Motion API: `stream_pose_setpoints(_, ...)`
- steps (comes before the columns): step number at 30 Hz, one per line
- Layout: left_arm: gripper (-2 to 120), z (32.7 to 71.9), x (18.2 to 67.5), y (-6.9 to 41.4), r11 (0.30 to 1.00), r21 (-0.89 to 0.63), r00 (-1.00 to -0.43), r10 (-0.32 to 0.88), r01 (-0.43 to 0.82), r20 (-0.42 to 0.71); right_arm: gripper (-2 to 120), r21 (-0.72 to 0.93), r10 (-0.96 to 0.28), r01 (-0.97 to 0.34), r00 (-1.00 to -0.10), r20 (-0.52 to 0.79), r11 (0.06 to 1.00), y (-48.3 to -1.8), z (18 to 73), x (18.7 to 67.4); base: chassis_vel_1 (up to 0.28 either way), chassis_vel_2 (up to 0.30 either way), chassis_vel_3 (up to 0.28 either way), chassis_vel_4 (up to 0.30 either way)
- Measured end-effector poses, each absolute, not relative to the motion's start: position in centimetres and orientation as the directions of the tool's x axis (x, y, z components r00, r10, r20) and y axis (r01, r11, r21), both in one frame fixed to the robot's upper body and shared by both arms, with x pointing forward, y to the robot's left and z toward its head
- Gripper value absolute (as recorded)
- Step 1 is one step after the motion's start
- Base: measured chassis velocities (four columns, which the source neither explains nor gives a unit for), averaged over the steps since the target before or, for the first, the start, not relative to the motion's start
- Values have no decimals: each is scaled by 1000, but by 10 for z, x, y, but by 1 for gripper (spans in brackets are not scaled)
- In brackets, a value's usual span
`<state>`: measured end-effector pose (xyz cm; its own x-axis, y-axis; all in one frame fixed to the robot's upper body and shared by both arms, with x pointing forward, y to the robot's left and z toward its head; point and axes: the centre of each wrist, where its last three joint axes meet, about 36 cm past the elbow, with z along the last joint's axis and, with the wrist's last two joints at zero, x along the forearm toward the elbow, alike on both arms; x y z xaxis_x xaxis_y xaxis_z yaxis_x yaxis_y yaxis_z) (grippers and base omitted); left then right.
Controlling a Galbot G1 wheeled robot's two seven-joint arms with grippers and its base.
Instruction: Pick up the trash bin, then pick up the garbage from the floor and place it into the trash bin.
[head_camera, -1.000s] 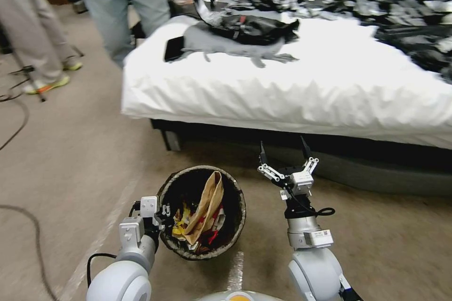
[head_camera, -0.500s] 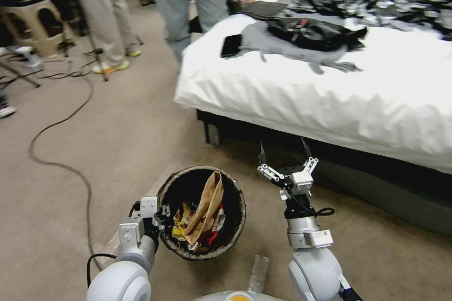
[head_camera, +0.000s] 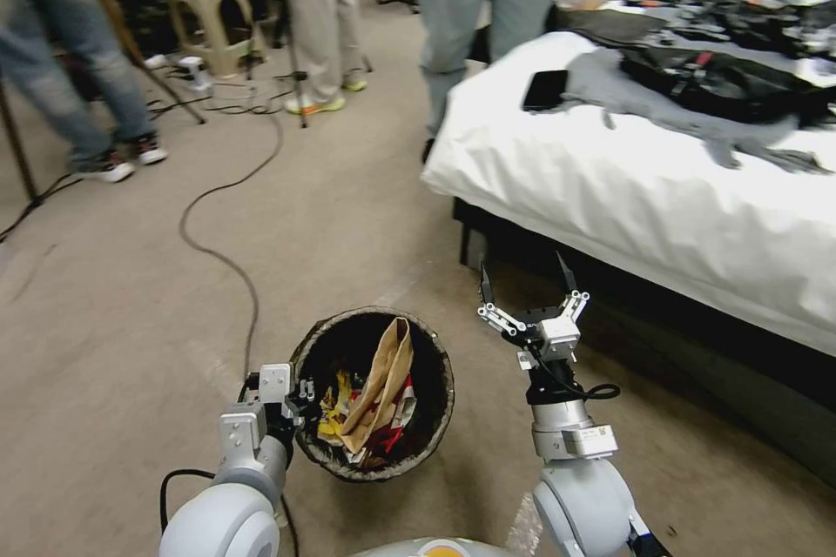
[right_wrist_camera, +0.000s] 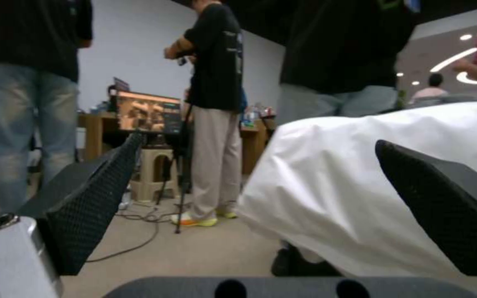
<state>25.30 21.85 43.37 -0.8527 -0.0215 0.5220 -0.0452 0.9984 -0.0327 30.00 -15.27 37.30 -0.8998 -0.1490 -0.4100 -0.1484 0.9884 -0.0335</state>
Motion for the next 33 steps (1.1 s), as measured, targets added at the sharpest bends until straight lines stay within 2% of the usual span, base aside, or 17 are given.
stream_pose_setpoints(33, 1, 439, 254, 220, 997, -44, -871, -35, -64, 490, 100, -36, -153, -152, -900, -407, 988, -152, 370, 296, 124, 125, 122, 121)
